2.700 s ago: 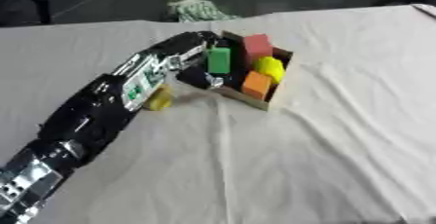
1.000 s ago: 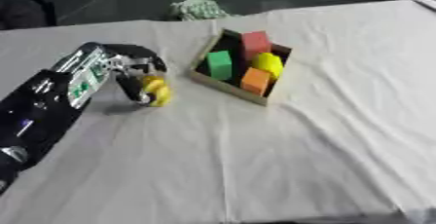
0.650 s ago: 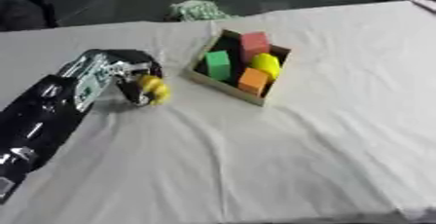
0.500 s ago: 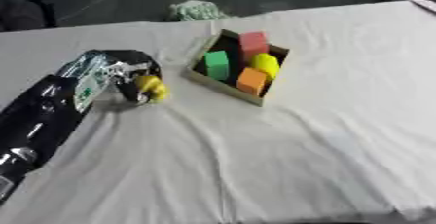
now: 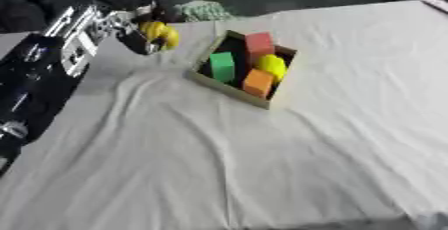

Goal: Pick up objects on the table and place them in the box.

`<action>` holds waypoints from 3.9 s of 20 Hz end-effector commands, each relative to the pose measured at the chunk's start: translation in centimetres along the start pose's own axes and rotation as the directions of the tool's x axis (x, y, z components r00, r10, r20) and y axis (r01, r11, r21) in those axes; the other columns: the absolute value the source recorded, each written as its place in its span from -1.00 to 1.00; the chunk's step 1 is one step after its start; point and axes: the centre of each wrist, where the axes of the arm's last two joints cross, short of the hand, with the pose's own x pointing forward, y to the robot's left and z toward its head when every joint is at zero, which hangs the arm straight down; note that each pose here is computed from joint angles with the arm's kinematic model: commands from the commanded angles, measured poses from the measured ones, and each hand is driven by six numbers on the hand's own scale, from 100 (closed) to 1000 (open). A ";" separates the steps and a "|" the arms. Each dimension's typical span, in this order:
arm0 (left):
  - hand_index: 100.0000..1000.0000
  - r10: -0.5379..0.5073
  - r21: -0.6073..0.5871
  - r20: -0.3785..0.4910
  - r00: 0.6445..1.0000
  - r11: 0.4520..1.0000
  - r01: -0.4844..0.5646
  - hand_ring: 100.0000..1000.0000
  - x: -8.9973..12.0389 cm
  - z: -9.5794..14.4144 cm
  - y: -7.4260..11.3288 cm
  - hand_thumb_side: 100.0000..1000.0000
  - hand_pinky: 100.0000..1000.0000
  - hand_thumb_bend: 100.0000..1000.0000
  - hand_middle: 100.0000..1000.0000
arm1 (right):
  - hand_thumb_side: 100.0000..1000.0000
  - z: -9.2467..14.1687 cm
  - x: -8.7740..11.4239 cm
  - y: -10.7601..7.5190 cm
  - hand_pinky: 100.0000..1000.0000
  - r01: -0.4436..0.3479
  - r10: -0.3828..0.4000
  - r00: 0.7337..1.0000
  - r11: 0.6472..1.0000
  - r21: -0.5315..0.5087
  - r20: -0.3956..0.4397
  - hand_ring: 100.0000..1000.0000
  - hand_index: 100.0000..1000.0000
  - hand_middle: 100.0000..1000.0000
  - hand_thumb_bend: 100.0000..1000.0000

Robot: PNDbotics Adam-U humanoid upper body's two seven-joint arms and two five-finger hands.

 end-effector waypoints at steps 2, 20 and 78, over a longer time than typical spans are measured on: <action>0.21 0.031 0.114 -0.005 1.000 0.993 -0.030 -0.12 2.0 -1.3 1.8 -1.00 0.09 -0.94 -0.16 | -0.22 -0.6 0.7 -0.3 0.42 0.001 -0.002 0.999 1.000 0.008 0.039 0.44 0.77 0.47 -1.00; 0.55 0.014 0.253 0.059 0.998 0.967 -0.029 0.37 5.7 -4.7 -2.9 -0.88 0.41 -0.61 0.30 | -0.22 -1.1 1.0 0.2 0.42 0.044 -0.045 0.997 0.999 0.030 0.065 0.44 0.77 0.48 -1.00; 0.42 0.922 0.529 0.284 0.264 0.079 -0.845 0.17 9.2 13.7 -15.6 -0.16 0.34 -1.00 0.09 | -0.22 2.5 -0.7 4.3 0.36 0.233 -0.221 0.956 0.971 0.045 -0.192 0.40 0.79 0.45 -1.00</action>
